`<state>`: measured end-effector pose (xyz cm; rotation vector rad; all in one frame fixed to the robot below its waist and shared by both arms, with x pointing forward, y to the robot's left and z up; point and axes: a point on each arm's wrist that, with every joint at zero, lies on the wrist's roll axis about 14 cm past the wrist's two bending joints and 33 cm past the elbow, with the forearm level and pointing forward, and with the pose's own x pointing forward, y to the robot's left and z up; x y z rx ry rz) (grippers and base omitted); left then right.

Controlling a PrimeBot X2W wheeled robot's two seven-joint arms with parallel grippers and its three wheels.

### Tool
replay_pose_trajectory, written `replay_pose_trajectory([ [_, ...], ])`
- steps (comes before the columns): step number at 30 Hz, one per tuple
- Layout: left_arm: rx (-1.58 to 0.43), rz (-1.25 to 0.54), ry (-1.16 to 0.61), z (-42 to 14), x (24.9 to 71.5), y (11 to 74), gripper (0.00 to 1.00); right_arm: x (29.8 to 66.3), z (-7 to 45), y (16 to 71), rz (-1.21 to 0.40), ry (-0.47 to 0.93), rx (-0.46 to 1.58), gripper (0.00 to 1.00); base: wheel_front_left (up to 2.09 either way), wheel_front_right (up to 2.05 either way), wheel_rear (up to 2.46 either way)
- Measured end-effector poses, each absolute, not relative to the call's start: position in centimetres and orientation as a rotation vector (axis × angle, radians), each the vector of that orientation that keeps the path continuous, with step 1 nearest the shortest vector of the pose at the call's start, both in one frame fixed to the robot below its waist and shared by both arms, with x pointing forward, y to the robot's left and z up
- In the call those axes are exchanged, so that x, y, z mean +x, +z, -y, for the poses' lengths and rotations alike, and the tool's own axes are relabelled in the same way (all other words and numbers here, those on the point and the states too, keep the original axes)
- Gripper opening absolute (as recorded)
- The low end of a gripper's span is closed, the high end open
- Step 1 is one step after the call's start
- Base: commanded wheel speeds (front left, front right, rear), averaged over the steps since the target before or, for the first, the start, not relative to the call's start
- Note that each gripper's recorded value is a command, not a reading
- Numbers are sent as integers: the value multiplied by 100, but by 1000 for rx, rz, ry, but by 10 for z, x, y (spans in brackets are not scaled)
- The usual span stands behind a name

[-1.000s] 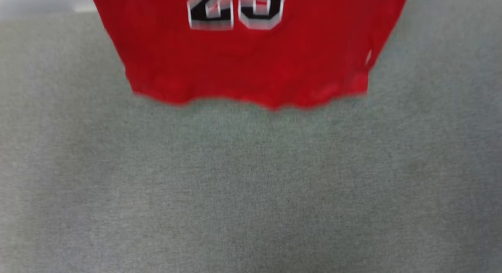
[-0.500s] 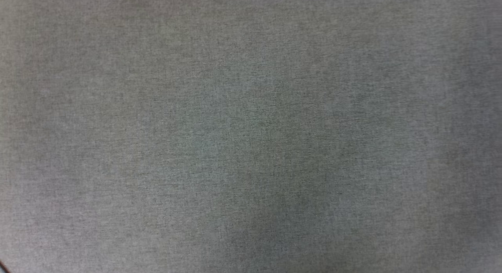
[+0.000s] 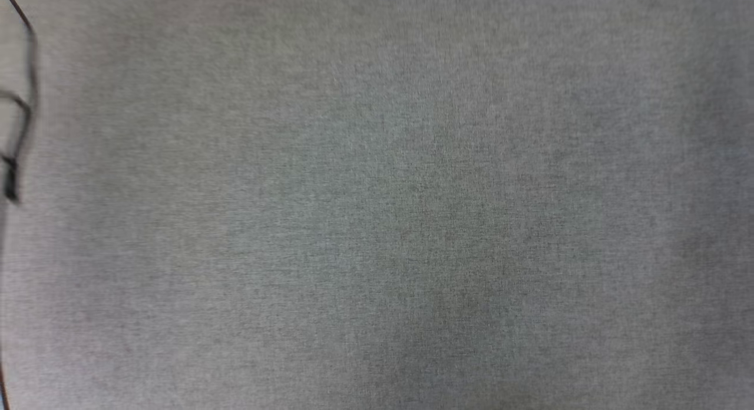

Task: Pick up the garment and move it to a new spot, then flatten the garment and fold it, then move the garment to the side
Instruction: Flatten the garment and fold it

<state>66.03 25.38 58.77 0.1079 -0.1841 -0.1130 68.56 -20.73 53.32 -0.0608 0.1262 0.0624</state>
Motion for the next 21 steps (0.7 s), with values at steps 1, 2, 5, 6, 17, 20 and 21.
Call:
replay_pose_trajectory([
  [1,107,161,-113,-255,654,577,0,680,208,524,-157,64,-62,0,0,0,0],
  [2,108,134,-114,-255,646,566,0,672,209,514,-189,66,-65,0,0,0,0],
  [5,114,39,-121,-256,619,534,0,648,215,487,-295,67,-69,0,0,0,0],
  [6,113,13,-122,-257,609,525,0,639,219,480,-328,59,-67,0,0,0,0],
  [17,124,-272,-118,-267,491,462,0,544,238,447,-587,58,-57,0,0,0,0],
  [20,119,-333,-118,-270,460,455,0,517,238,440,-661,69,-38,0,0,0,0],
  [21,116,-352,-124,-269,451,453,0,508,239,437,-687,71,-36,0,0,0,0],
])
